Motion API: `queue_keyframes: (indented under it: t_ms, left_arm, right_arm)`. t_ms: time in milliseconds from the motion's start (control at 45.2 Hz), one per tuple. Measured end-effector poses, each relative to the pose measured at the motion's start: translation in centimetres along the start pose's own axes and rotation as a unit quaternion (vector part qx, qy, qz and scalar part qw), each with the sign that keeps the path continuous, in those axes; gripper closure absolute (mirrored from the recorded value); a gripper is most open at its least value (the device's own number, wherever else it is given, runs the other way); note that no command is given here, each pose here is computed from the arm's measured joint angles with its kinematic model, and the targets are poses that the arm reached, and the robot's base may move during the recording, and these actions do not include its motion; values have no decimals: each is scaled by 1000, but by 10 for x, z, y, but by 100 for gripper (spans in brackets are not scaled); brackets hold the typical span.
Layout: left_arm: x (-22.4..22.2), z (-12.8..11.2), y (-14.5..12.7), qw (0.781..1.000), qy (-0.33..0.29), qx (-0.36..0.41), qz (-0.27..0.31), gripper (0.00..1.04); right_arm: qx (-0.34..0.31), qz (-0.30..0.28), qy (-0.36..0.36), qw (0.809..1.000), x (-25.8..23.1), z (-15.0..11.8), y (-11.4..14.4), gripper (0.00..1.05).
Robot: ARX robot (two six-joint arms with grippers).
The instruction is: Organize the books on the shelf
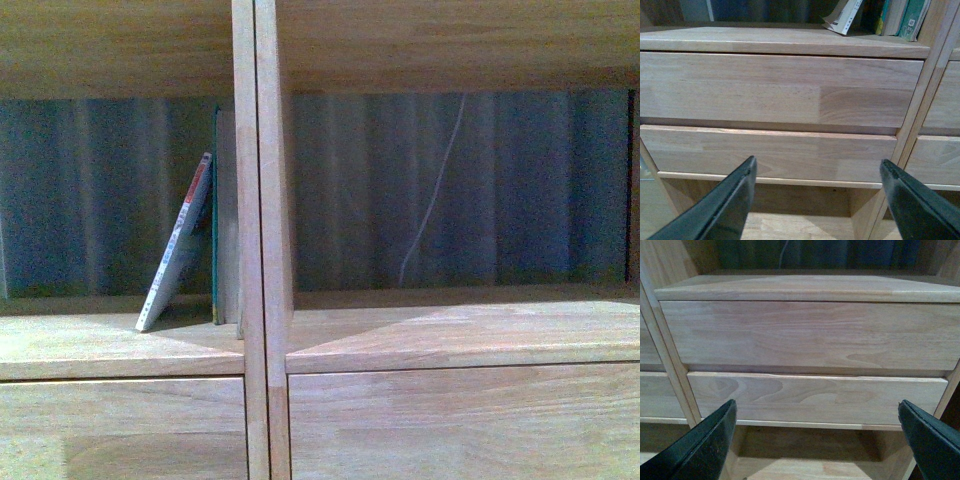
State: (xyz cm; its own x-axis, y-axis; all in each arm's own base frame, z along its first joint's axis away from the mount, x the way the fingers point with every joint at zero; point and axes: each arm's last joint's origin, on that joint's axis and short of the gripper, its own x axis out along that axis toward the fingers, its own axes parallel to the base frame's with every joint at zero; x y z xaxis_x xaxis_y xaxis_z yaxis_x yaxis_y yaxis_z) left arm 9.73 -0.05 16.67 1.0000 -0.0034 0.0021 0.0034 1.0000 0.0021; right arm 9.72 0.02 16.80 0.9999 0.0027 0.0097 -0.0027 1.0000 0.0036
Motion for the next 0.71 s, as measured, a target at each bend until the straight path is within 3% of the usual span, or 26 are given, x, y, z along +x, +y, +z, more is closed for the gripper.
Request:
queue_keyframes:
  t_ms: [155, 707]
  left_arm:
    - [0, 0, 0, 1000, 0, 0, 0, 6]
    - [0, 0, 0, 1000, 0, 0, 0, 7]
  right_arm:
    - [0, 0, 0, 1000, 0, 0, 0, 7]
    - [0, 0, 0, 1000, 0, 0, 0, 7]
